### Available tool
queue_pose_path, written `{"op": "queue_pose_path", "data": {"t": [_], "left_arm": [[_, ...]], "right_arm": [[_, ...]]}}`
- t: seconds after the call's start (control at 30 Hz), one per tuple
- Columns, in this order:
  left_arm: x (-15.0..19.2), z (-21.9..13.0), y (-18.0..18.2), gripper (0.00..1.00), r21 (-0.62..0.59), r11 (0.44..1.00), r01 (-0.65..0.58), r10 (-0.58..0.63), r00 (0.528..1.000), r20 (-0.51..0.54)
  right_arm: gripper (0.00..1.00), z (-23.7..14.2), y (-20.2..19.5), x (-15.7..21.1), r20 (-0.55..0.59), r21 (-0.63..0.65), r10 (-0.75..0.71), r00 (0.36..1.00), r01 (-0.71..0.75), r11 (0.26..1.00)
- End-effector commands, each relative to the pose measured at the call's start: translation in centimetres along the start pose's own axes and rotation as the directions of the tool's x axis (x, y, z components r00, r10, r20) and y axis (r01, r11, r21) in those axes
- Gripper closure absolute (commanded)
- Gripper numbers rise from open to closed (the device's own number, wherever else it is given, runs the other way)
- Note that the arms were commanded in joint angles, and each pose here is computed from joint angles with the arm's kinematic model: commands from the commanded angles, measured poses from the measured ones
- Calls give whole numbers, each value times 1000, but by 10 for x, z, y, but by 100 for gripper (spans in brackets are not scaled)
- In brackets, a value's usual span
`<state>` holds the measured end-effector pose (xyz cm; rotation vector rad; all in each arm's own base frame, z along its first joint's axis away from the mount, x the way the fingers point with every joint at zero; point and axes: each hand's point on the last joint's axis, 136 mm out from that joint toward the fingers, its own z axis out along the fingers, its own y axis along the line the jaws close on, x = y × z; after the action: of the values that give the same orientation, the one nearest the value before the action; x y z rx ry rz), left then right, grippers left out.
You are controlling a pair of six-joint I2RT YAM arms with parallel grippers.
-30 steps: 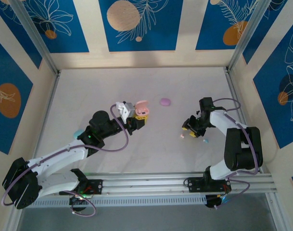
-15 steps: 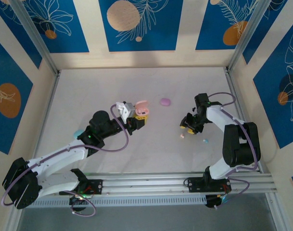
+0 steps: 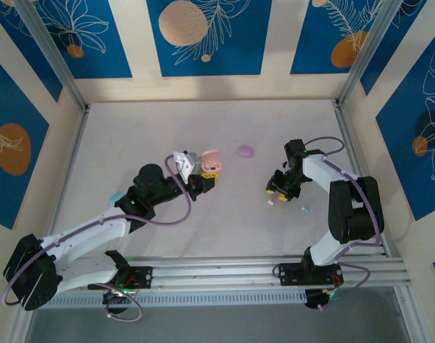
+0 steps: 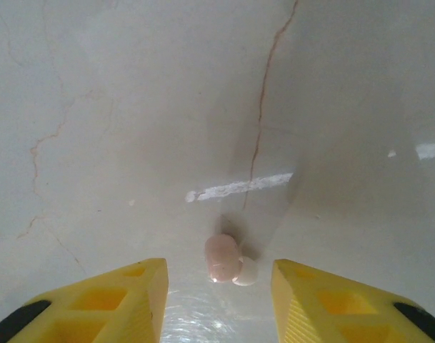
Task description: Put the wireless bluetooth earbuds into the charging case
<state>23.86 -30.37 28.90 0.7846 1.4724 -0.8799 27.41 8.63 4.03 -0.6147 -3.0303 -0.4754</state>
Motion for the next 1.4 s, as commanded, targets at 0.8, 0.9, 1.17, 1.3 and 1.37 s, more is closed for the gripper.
{"op": "queue_pose_path", "data": {"t": [0.8,0.9,1.17,1.3,1.37], "left_arm": [[-9,-24,4,75,-69,998,-13,14,1000,23],[-7,-25,5,75,-75,997,-16,18,1000,21],[-8,-26,4,75,-73,997,-20,22,999,23],[-7,-26,4,75,-72,997,-18,20,1000,22],[-8,-26,4,75,-71,997,-17,18,1000,23]], "right_arm": [[60,-2,8,-7,-76,64,-106,991,111,992],[61,4,12,-3,-100,76,-125,987,133,988],[64,12,5,0,-120,164,-125,985,144,976],[67,16,8,4,-144,156,-133,981,155,976],[68,18,8,5,-152,161,-135,979,160,974]]}}
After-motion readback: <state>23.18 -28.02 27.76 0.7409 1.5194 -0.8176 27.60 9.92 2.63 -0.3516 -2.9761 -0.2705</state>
